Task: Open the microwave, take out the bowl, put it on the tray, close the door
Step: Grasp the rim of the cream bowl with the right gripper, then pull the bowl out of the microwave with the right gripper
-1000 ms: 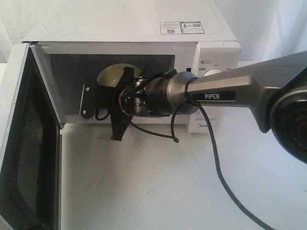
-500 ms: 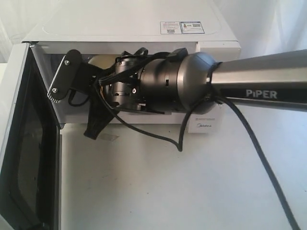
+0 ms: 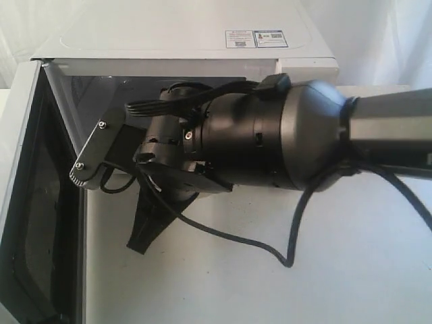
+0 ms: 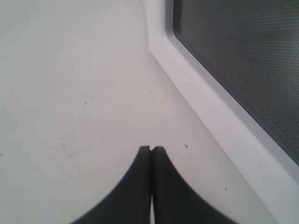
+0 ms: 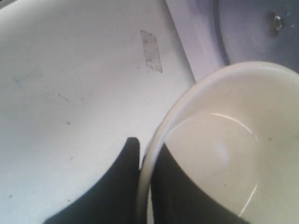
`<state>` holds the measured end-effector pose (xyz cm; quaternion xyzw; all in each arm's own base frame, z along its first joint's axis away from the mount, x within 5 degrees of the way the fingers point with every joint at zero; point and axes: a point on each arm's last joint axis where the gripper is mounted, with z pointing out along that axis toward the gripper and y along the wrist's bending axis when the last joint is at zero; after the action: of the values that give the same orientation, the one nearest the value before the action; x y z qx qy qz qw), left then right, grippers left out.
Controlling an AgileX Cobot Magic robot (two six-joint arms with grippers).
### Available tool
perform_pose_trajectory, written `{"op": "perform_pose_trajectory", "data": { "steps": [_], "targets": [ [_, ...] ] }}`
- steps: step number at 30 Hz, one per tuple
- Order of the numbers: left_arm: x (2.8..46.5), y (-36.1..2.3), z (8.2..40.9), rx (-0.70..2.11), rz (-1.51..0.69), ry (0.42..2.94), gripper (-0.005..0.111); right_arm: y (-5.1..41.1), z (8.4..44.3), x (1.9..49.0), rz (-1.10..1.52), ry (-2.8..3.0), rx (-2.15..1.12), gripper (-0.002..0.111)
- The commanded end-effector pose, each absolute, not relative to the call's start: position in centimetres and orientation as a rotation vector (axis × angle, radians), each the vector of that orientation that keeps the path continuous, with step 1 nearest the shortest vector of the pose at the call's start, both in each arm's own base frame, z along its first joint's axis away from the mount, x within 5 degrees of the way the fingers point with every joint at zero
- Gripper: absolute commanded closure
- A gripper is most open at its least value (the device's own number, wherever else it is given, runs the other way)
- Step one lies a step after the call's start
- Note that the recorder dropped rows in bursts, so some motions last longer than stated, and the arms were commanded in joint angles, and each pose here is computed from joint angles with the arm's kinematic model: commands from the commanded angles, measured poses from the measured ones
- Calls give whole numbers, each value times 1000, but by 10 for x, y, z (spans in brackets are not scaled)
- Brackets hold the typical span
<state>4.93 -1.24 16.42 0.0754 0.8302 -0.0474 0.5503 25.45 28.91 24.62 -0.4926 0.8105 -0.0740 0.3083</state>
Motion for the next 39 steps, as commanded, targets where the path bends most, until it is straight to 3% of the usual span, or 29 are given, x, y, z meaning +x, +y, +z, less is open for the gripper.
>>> {"op": "perform_pose_trajectory", "data": {
  "steps": [1,7,18,24,32,39],
  "targets": [
    [49,-13,163,171,-124,1962,107,281,264,230,-211,2175,-1326,108],
    [49,-13,163,171,-124,1962,107,251,279,200,-343,2255,-1376,108],
    [49,-13,163,171,-124,1962,107,197,266,169,-422,2301,-1406,108],
    [49,-13,163,171,-124,1962,107,178,226,153,-319,2391,-1261,108],
    [49,-13,163,171,-124,1962,107,159,212,177,-196,2446,-943,108],
    [49,-13,163,171,-124,1962,107,160,195,196,-144,2475,-882,108]
  ]
}}
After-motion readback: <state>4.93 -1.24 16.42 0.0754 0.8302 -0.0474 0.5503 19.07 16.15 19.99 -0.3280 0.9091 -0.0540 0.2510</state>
